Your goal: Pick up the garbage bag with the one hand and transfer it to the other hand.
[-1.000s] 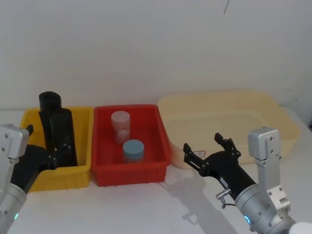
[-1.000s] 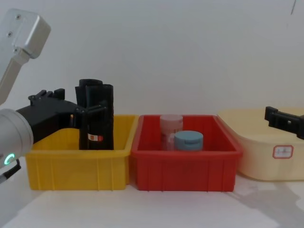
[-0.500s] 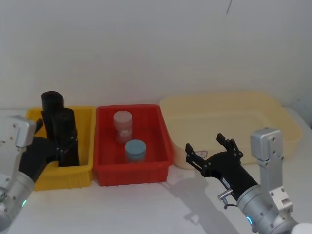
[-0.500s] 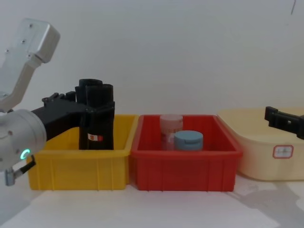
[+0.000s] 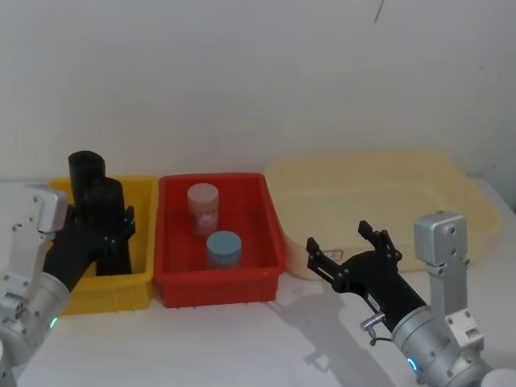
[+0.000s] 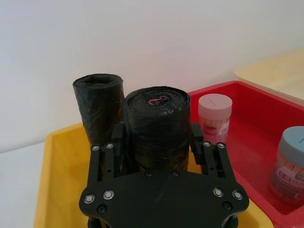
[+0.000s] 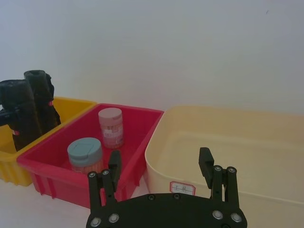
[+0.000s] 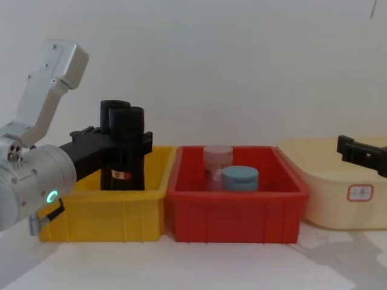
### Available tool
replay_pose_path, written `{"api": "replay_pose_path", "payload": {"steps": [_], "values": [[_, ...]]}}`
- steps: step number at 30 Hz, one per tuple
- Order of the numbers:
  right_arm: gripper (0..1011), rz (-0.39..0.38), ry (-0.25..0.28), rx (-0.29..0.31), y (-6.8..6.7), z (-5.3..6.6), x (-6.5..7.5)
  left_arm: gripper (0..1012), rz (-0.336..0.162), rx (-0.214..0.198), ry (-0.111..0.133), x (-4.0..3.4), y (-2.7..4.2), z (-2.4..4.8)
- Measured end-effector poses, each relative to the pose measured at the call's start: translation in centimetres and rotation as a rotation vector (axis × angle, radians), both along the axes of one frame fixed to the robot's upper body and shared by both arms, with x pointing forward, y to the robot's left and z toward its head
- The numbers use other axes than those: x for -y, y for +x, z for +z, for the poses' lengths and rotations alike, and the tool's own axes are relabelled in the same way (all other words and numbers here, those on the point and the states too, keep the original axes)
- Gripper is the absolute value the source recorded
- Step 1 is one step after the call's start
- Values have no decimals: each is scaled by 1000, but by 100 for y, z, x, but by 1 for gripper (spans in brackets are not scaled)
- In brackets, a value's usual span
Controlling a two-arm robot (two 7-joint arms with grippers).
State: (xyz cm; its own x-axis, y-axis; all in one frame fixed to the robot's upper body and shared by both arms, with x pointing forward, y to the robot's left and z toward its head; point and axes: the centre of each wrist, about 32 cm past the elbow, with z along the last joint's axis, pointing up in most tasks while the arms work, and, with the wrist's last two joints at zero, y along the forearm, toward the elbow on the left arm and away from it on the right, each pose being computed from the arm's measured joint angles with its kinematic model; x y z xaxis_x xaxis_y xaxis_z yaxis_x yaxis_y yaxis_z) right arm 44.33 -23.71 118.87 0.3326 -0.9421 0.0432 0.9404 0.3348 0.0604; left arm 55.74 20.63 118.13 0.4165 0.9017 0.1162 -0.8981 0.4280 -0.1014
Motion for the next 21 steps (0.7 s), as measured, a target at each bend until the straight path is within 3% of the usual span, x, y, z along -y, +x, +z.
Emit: {"api": "replay_pose_path", "payload": {"steps": [10, 13, 17, 21], "values": [[1000, 0, 0, 0, 0, 0, 0, 536, -16, -9, -20, 40, 95, -61], [999, 0, 0, 0, 0, 0, 0, 517, -20, -9, -21, 46, 115, -61], [999, 0, 0, 0, 0, 0, 0, 485, -30, -2, -14, 49, 136, -29], [1000, 0, 0, 0, 0, 0, 0, 466, -46, 15, 2, 47, 162, 65]]}}
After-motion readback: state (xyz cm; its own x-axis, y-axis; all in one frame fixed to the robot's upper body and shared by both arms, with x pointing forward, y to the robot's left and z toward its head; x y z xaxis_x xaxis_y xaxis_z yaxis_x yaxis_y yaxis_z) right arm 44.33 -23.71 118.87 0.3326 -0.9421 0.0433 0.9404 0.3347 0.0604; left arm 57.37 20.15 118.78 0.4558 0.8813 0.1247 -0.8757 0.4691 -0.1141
